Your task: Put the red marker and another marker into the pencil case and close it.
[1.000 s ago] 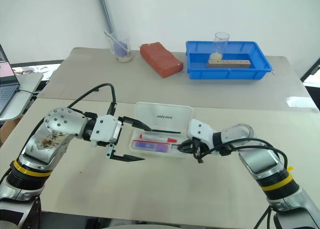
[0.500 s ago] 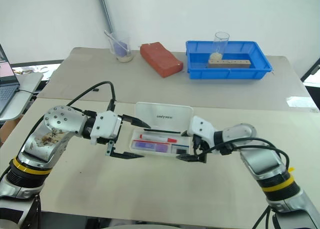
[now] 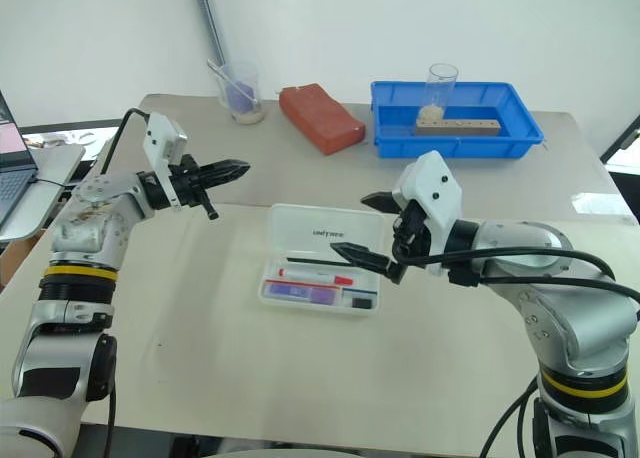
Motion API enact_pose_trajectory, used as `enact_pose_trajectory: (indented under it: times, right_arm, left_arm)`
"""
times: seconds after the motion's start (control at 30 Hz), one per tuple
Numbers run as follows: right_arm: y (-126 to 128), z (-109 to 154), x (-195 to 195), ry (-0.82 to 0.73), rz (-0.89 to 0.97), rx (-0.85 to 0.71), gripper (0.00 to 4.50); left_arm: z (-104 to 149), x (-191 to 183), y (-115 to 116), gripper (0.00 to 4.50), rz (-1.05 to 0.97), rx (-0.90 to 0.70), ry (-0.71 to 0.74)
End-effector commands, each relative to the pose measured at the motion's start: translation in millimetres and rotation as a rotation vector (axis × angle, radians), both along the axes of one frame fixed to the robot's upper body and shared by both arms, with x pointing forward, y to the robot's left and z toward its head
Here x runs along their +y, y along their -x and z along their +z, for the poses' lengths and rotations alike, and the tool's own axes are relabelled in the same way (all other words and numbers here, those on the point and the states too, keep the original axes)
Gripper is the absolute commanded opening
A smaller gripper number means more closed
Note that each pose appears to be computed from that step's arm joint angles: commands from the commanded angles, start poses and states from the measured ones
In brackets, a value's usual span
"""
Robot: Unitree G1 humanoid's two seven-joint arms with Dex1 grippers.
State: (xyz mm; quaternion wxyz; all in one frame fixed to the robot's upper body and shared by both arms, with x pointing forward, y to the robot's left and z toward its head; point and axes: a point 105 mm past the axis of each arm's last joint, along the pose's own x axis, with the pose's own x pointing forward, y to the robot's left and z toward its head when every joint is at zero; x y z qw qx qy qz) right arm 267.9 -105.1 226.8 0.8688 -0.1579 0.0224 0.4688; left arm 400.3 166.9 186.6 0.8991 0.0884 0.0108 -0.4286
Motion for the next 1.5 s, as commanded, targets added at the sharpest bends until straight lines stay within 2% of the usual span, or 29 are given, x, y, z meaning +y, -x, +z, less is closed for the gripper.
enact_pose_trajectory:
  times: [0.03, 0.17, 0.3, 0.43, 0.57, 0.67, 0.83, 0.97, 1.07, 1.33, 1.4, 1.5]
  right_arm:
    - [3.9, 13.2, -0.3, -0.006, -0.007, -0.051, 4.5]
    - [7.2, 15.4, 1.3, 0.014, -0.002, -0.063, 4.5]
    - [8.7, 13.2, -1.0, 0.037, -0.008, -0.062, 4.5]
    - [8.8, 14.4, -2.9, 0.033, -0.02, -0.064, 4.5]
    - [10.7, 14.5, -4.8, 0.03, -0.014, -0.058, 4.5]
    - [14.7, 11.7, -4.6, 0.053, 0.014, -0.045, 4.5]
    - [29.9, -1.2, -4.9, 0.118, 0.112, 0.051, 4.5]
    - [39.0, -20.6, -10.3, 0.184, 0.146, 0.115, 4.5]
    - [38.9, -30.9, -15.6, 0.215, 0.135, 0.121, 4.5]
    - [29.7, -31.2, -17.2, 0.196, 0.106, 0.082, 4.5]
    - [26.7, -30.1, -15.7, 0.193, 0.104, 0.075, 4.5]
    - [23.4, -29.4, -14.3, 0.187, 0.108, 0.081, 4.5]
  left_arm:
    - [0.1, -13.2, -13.7, 0.11, -0.009, -0.026, -0.036]
    - [-26.4, -30.5, -23.3, 0.11, -0.03, 0.048, -0.127]
    - [-37.3, -39.7, -22.0, 0.11, -0.094, 0.092, -0.171]
    - [-38.5, -45.0, -17.5, 0.11, -0.164, 0.11, -0.18]
    - [-24.0, -51.4, -6.9, 0.11, -0.289, 0.083, -0.166]
    - [-20.3, -52.3, 7.1, 0.11, -0.402, 0.095, -0.184]
    - [-28.9, -56.7, 45.8, 0.11, -0.622, 0.094, -0.33]
    - [-45.7, -67.9, 79.3, 0.11, -0.753, 0.096, -0.404]
    - [-63.7, -72.7, 91.4, 0.11, -0.784, 0.074, -0.469]
    - [-108.8, -79.3, 89.7, 0.11, -0.732, -0.006, -0.671]
    - [-110.6, -79.8, 88.8, 0.11, -0.729, -0.01, -0.667]
    - [-97.2, -80.5, 87.3, 0.11, -0.722, -0.036, -0.609]
